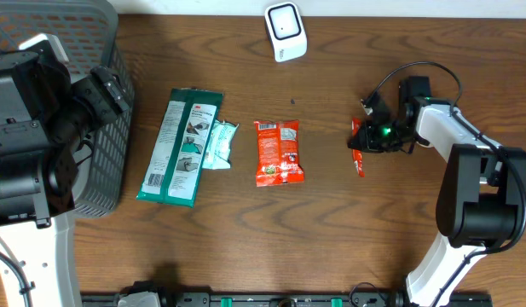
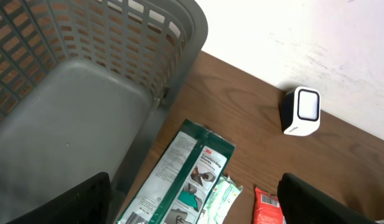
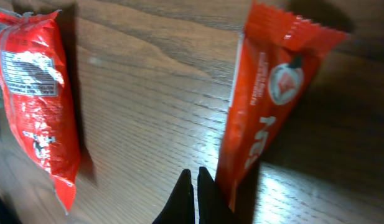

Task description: Scan the item barcode

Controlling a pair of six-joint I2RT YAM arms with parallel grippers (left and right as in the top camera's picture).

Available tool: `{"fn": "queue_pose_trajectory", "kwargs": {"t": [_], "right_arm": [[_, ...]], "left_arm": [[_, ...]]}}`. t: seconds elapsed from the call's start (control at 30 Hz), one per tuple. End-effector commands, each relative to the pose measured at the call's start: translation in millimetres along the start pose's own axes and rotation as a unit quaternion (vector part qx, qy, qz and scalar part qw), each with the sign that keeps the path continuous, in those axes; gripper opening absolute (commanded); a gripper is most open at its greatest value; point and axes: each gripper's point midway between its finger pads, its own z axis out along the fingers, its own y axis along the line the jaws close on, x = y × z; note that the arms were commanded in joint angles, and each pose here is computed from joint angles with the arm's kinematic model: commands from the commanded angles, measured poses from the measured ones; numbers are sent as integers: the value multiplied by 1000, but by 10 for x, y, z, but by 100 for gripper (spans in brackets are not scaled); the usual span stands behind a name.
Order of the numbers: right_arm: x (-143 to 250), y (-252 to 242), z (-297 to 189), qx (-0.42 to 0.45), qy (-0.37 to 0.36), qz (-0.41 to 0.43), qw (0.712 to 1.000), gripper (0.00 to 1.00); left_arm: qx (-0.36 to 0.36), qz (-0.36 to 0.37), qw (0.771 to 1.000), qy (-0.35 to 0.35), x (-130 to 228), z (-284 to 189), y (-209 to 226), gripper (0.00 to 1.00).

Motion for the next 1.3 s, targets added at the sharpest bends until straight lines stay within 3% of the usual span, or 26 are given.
{"fn": "queue_pose_trajectory", "kwargs": {"t": [0.0,0.07,0.27,0.37,0.43,0.7,0.87,1.27], "right_arm": [[22,51,28,-23,-2,-18,1000,1],[-16,148,13,-52,-12,-27,998,1],[-278,576,-306,-107,-41,-41,993,22],[-335,646,-422,-59,-41,-38,997,32],[-340,543,-492,55,-40,-15,998,34],[-91,311,-393,280,2,-23,960,38],[-65,99,-399,389,4,-37,920,40],[-18,-95,-110,398,23,-33,917,34]], "left_arm": [[1,3,1000,2,5,-1,4,85],[1,3,1000,2,5,-1,4,86],[1,3,1000,2,5,-1,4,85],[1,3,1000,2,5,-1,4,86],[1,3,1000,2,5,-1,4,85],[1,3,1000,2,5,-1,4,85],[1,3,1000,2,5,-1,4,85],[1,3,1000,2,5,-1,4,85]]}}
